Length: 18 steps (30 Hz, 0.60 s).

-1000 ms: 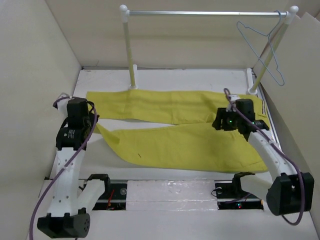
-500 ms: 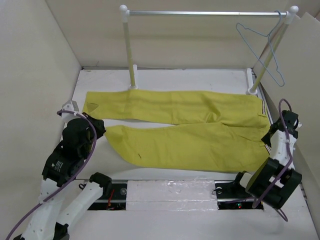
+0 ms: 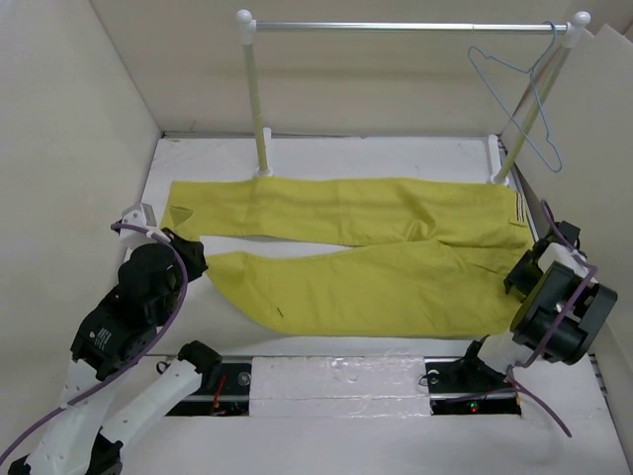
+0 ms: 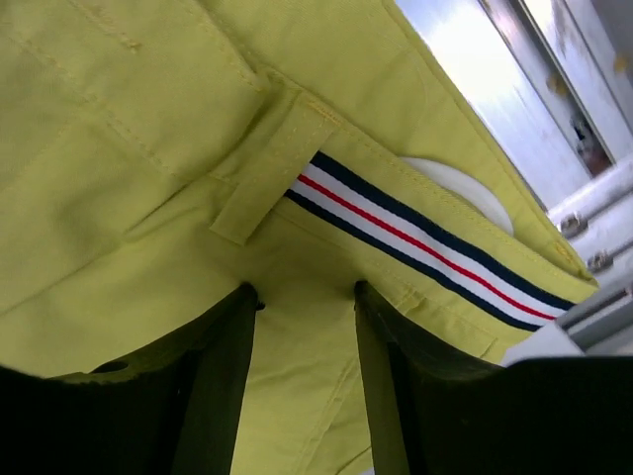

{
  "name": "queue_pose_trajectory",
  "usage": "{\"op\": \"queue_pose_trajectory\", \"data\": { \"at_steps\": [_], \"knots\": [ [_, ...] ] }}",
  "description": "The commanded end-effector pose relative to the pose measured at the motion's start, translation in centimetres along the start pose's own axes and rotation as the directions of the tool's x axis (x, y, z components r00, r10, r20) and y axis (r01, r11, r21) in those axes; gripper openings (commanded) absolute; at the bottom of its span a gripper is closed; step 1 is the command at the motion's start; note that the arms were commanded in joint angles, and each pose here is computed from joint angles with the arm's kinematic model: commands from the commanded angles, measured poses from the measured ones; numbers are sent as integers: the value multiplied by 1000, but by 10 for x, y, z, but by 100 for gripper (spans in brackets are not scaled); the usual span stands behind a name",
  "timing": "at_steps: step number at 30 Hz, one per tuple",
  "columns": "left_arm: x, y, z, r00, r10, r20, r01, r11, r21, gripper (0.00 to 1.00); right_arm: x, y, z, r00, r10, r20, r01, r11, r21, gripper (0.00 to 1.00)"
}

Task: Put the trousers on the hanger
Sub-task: Fold the trousers at the center of the board.

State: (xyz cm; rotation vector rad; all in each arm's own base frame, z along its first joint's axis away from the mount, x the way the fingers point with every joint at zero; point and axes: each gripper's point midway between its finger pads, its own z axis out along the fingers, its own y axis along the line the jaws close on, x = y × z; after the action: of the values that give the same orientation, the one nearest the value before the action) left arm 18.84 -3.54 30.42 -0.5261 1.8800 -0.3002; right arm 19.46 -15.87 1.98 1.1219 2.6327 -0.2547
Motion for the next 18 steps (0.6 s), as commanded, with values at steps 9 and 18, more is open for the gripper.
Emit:
{"op": "queue_pose_trajectory", "data": {
  "at_steps": [9, 18],
  "knots": [
    [-17, -7, -10, 998, 32, 53, -34, 999, 30, 0, -69, -2, -60, 965, 86, 248, -51, 988, -144, 62],
    [-21, -9, -14, 997, 32, 64, -35, 998, 47, 0, 17, -74, -38, 896, 417, 150, -422, 907, -5, 48]
  ]
}}
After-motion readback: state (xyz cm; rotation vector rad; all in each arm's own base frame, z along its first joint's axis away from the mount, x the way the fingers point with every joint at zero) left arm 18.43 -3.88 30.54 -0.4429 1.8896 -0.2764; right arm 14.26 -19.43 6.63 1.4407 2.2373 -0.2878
